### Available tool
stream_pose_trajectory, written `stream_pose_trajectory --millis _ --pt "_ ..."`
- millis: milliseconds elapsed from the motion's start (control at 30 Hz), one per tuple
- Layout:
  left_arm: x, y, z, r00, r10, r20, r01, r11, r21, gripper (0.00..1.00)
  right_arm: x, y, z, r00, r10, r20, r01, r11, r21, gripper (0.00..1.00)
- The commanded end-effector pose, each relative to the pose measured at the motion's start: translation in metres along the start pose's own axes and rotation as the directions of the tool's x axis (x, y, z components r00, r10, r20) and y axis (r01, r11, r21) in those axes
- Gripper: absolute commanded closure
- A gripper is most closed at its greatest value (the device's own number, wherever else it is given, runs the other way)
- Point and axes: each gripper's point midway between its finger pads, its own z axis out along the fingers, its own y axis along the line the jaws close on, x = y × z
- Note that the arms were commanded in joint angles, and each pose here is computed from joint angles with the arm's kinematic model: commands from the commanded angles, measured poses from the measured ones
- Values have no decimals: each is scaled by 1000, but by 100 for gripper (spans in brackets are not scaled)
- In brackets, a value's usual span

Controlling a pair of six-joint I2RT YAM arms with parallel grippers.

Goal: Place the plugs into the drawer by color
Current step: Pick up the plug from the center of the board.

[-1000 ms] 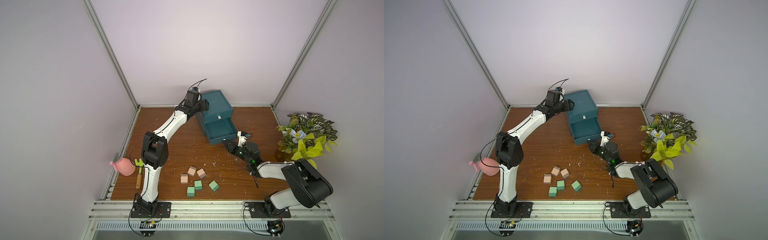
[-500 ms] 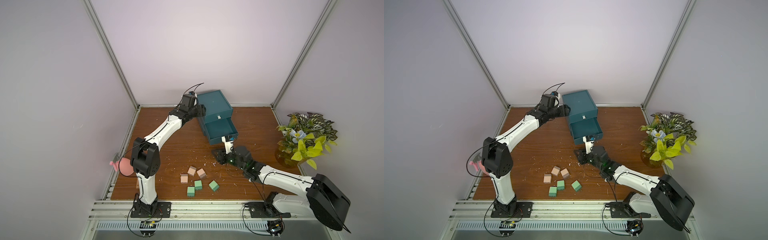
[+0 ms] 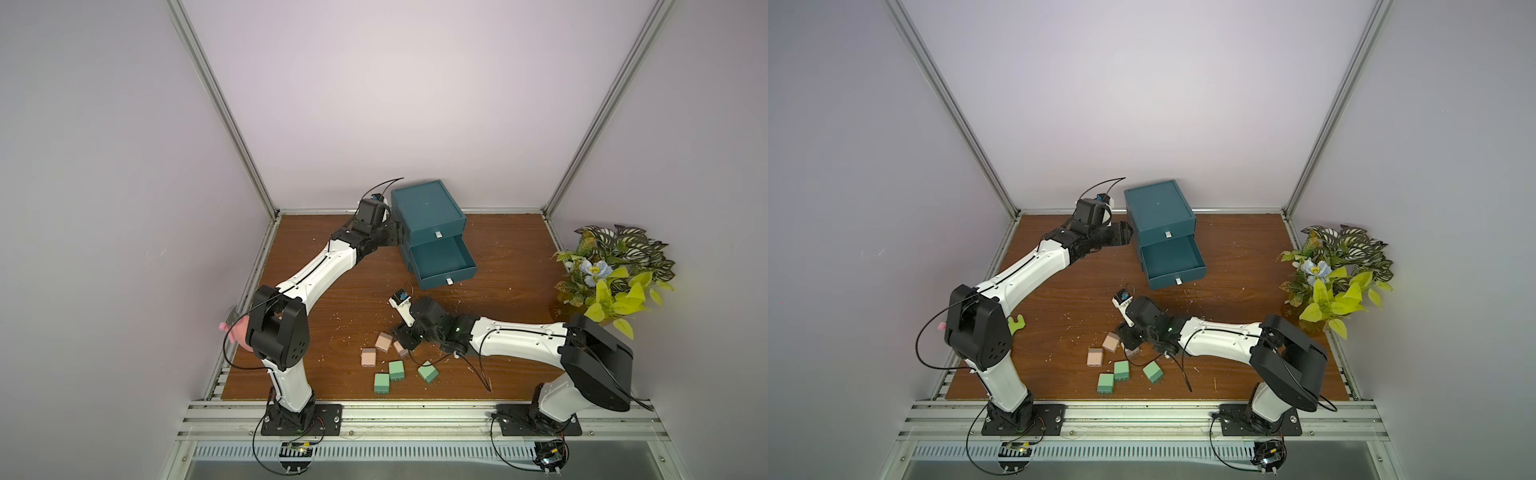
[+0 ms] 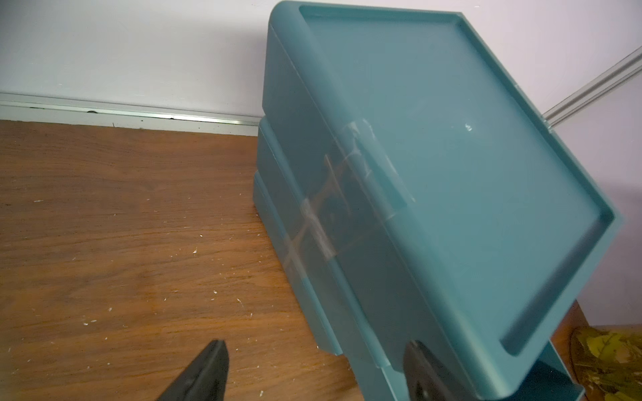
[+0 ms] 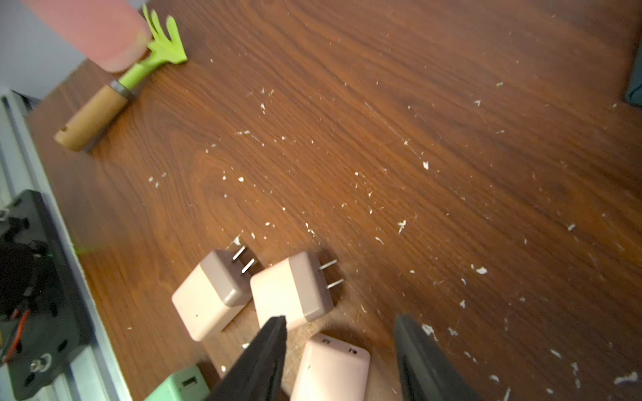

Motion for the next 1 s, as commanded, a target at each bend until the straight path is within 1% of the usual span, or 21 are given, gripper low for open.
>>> stream_pose_trajectory --millis 0,100,167,267,767,833,967 --pt "-4 6 -8 1000 13 14 -13 1000 -22 24 16 -10 1 989 58 -133 -46 995 91 40" --pt "-1 8 -6 1000 12 7 -12 1000 -25 24 29 -1 8 973 84 -213 -69 995 78 40" --pt "0 8 -6 1000 12 6 -12 1000 -26 24 35 4 10 969 80 -233 -64 995 74 40" --pt "1 10 -5 1000 11 3 -11 999 -30 24 40 4 12 964 77 -256 -52 993 101 39" --pt "5 11 -4 1000 9 -1 -9 1000 -30 24 51 5 20 950 73 -305 -35 991 129 38" --pt "4 10 -4 1000 8 0 -8 1000 -27 24 52 4 20 949 77 -307 -37 990 135 38" --pt "5 10 -4 1000 6 -1 -6 1000 -26 24 51 3 20 949 82 -304 -39 989 145 43"
